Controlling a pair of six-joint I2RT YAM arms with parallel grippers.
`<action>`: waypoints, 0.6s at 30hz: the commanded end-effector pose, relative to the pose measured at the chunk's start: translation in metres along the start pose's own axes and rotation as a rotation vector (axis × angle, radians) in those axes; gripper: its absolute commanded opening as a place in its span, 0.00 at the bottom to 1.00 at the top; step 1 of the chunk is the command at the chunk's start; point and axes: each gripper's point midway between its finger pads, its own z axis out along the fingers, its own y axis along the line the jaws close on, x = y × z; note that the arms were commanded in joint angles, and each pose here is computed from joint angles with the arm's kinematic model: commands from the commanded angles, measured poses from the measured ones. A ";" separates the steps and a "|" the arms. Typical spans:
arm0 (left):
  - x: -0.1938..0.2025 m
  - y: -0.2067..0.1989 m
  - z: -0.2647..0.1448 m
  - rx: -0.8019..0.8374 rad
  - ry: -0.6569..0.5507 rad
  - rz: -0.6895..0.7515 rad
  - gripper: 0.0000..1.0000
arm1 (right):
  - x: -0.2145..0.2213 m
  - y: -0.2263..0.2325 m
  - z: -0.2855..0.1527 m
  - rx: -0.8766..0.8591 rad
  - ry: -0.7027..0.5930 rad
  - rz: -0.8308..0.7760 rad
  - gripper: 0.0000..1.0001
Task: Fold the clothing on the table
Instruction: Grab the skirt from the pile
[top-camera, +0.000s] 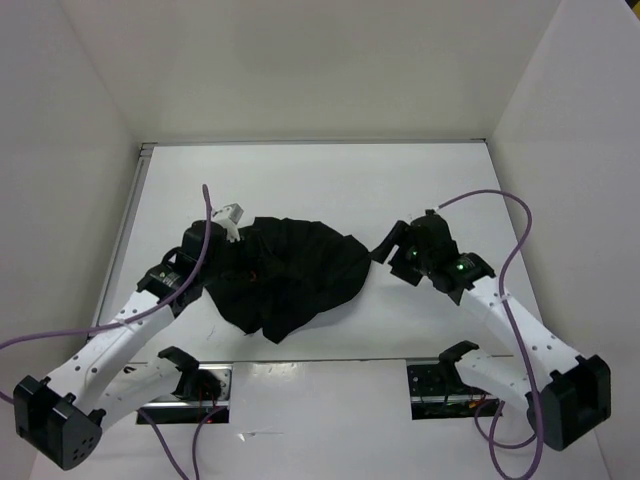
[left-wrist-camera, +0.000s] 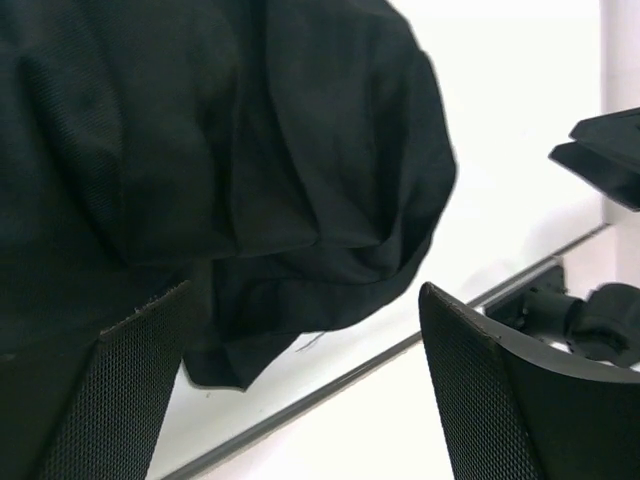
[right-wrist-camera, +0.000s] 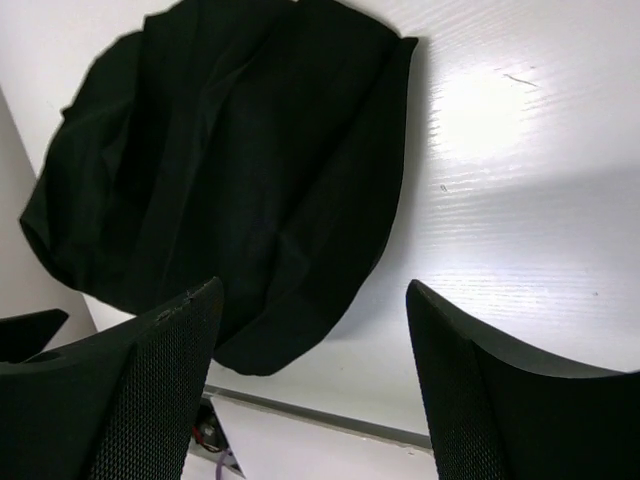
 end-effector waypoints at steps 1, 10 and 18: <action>-0.016 0.005 -0.003 -0.108 0.015 0.003 0.98 | -0.016 0.033 0.004 -0.057 -0.008 -0.079 0.79; -0.008 0.035 0.003 -0.333 0.166 0.039 0.95 | -0.008 0.055 0.020 -0.064 0.064 -0.177 0.79; 0.010 0.072 0.028 -0.487 0.160 -0.086 0.94 | 0.000 0.058 0.029 -0.087 0.098 -0.210 0.79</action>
